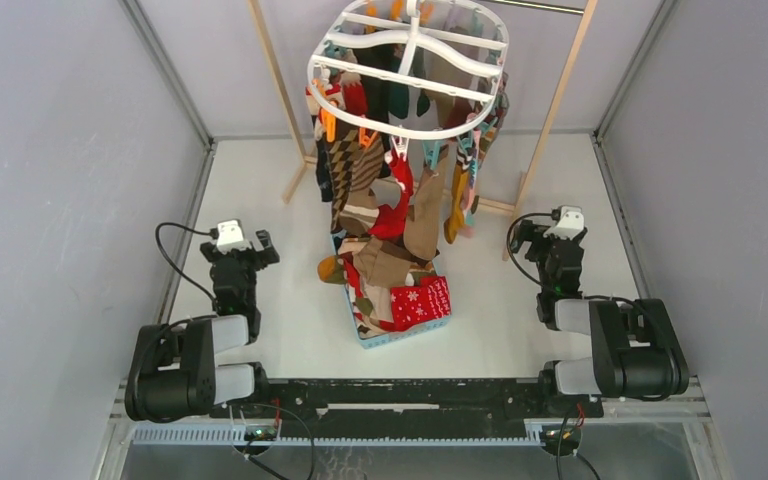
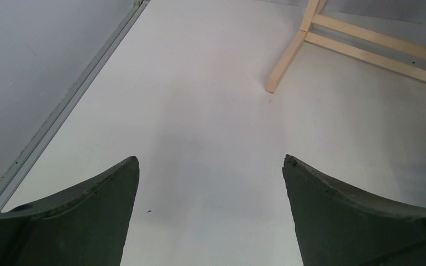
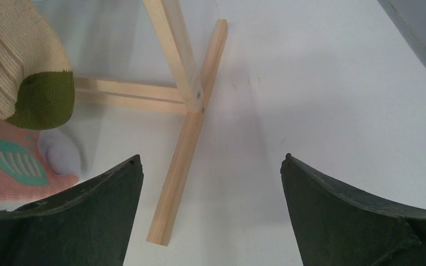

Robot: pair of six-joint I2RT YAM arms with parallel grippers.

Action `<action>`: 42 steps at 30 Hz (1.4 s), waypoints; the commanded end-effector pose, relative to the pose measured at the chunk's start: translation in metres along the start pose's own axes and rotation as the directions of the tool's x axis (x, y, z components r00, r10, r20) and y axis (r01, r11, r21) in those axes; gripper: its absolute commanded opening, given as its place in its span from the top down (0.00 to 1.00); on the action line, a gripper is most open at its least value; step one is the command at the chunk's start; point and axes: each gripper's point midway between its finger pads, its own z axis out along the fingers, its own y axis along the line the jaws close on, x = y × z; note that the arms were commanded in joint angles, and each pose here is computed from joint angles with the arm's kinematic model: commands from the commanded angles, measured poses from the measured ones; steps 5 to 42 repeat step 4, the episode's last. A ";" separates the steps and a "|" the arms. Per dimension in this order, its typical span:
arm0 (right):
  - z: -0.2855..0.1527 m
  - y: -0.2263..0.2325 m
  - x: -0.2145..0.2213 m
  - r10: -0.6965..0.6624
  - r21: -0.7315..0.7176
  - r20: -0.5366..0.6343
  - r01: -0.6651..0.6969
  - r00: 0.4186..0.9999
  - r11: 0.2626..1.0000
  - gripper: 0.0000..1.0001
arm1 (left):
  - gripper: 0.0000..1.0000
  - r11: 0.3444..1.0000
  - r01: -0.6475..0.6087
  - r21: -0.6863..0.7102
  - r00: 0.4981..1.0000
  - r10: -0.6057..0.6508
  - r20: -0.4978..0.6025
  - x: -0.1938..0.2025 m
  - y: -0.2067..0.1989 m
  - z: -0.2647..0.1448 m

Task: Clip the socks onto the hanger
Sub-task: Reset both arms

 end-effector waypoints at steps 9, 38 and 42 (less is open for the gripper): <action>0.002 0.004 -0.016 0.002 -0.017 0.049 -0.001 0.999 1.000 0.00 | 0.00 1.000 -0.016 -0.023 0.998 0.018 0.068 -0.025 -0.001 0.008; 0.002 0.004 -0.016 0.002 -0.017 0.049 -0.001 0.999 1.000 0.00 | 0.00 1.000 -0.016 -0.023 0.998 0.018 0.068 -0.025 -0.001 0.008; 0.002 0.004 -0.016 0.002 -0.017 0.049 -0.001 0.999 1.000 0.00 | 0.00 1.000 -0.016 -0.023 0.998 0.018 0.068 -0.025 -0.001 0.008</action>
